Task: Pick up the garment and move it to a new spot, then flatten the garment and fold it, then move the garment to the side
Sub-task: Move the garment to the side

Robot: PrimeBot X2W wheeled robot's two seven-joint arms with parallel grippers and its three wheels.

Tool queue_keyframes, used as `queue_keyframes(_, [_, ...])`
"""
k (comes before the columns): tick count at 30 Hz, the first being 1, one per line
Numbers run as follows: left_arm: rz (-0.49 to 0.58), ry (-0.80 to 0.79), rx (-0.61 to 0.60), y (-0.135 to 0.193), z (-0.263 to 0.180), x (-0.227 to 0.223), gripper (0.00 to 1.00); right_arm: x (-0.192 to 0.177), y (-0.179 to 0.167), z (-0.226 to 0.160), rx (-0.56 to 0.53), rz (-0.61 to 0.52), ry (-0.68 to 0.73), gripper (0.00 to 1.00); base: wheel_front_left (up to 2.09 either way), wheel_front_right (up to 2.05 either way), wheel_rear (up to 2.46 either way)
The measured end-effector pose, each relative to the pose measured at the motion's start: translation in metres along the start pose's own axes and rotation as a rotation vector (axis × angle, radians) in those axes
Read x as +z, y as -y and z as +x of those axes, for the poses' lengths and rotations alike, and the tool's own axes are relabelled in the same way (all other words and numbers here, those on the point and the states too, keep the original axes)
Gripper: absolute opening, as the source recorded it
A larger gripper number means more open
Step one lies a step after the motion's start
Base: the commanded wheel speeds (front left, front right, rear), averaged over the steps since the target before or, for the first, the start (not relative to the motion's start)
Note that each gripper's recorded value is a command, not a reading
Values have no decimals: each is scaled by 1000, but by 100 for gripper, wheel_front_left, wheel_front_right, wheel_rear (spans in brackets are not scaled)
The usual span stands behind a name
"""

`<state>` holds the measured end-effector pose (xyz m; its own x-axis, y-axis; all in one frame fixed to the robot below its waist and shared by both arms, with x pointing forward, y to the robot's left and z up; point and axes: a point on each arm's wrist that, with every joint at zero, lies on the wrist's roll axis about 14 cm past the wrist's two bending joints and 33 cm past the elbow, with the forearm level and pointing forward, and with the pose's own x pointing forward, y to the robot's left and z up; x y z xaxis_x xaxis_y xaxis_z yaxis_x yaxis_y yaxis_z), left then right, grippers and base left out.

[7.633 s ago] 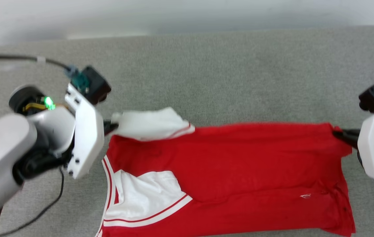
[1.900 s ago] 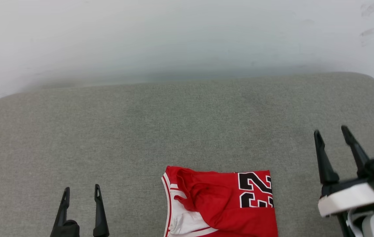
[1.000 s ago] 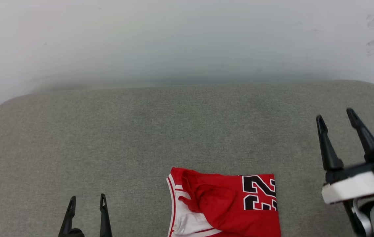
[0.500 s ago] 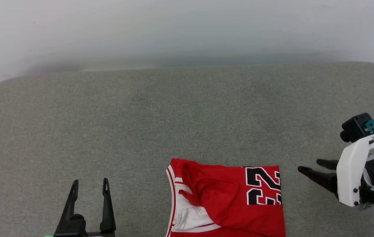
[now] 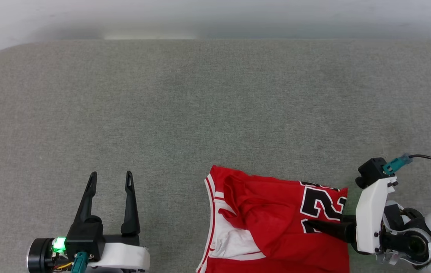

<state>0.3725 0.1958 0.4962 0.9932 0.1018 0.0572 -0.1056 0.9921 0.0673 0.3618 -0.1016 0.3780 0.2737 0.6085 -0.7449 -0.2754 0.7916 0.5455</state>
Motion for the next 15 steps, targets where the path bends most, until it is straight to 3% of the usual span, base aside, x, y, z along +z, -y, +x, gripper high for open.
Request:
queue_keyframes(5, [9, -18, 19, -6, 1, -6, 100, -8, 1, 22, -4, -27, -53, 100, 0, 0, 0])
queue_keyframes(6, [10, -22, 23, -7, 0, -7, 100, -9, 2, 25, -6, -35, -63, 66, 0, 0, 0])
queue_keyframes(7, [10, -25, 25, -8, 0, -7, 100, -9, 3, 27, -13, -51, -62, 14, 0, 0, 0])
queue_keyframes(8, [10, -26, 28, -8, -1, -8, 100, -8, 4, 28, -19, -63, -58, 0, 0, 0, 0])
queue_keyframes(15, [6, -21, 38, -10, -10, -4, 100, 1, -4, 22, -30, -136, 0, 0, 0, 0, 0])
